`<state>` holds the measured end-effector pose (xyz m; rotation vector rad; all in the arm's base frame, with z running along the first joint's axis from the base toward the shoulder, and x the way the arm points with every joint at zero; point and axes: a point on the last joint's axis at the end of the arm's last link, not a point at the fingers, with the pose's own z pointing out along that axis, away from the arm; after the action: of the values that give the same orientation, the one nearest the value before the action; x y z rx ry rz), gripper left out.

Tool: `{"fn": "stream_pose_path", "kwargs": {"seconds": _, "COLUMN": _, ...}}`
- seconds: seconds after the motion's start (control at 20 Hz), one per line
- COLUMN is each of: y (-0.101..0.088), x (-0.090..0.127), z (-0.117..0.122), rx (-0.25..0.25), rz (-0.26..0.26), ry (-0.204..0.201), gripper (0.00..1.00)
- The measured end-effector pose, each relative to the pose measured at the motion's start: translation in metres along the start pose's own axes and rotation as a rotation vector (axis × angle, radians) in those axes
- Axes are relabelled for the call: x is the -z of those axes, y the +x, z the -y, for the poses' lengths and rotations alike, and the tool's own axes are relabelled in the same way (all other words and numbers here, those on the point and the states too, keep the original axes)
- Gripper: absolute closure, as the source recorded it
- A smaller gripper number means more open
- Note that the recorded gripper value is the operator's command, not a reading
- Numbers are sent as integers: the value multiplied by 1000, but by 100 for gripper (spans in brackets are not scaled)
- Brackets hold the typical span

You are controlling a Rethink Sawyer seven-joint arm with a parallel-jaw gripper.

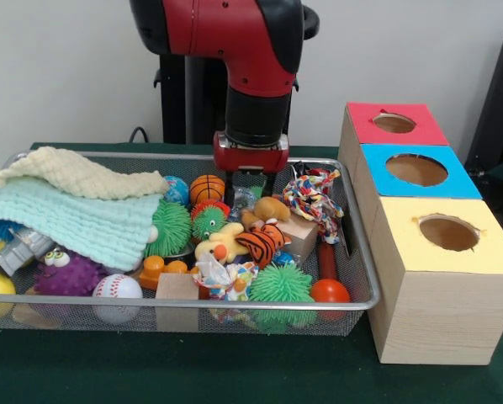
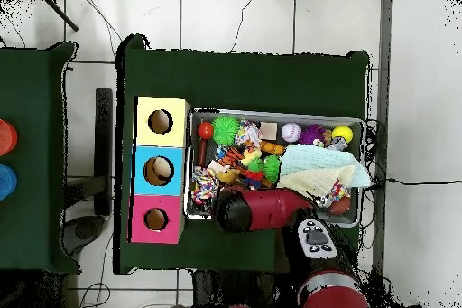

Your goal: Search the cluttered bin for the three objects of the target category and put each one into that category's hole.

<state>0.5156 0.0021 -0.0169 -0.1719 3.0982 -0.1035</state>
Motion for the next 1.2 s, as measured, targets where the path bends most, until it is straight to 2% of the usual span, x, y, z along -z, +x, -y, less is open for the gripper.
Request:
{"fn": "stream_pose_path", "kwargs": {"seconds": 0.25, "y": -1, "x": 8, "z": 5, "rx": 19, "rz": -10, "ry": -34, "gripper": 0}}
{"fn": "stream_pose_path", "kwargs": {"seconds": 0.4, "y": -2, "x": 17, "z": 7, "rx": 51, "rz": -26, "ry": -45, "gripper": 0}}
{"fn": "stream_pose_path", "kwargs": {"seconds": 0.5, "y": -1, "x": 29, "z": 0, "rx": 102, "rz": -40, "ry": -50, "gripper": 0}}
{"fn": "stream_pose_path", "kwargs": {"seconds": 0.65, "y": 0, "x": 37, "z": -9, "rx": 139, "rz": -44, "ry": -53, "gripper": 0}}
{"fn": "stream_pose_path", "kwargs": {"seconds": 0.7, "y": 1, "x": 43, "z": -16, "rx": 166, "rz": -43, "ry": -54, "gripper": 0}}
{"fn": "stream_pose_path", "kwargs": {"seconds": 0.9, "y": 3, "x": 57, "z": -35, "rx": 258, "rz": -24, "ry": -32, "gripper": 0}}
{"fn": "stream_pose_path", "kwargs": {"seconds": 1.0, "y": 4, "x": 58, "z": -39, "rx": 282, "rz": -21, "ry": -25, "gripper": 0}}
{"fn": "stream_pose_path", "kwargs": {"seconds": 1.1, "y": 6, "x": 58, "z": -49, "rx": 330, "rz": -18, "ry": -16, "gripper": 0}}
{"fn": "stream_pose_path", "kwargs": {"seconds": 1.2, "y": 8, "x": 57, "z": -53, "rx": 349, "rz": -18, "ry": -13, "gripper": 0}}
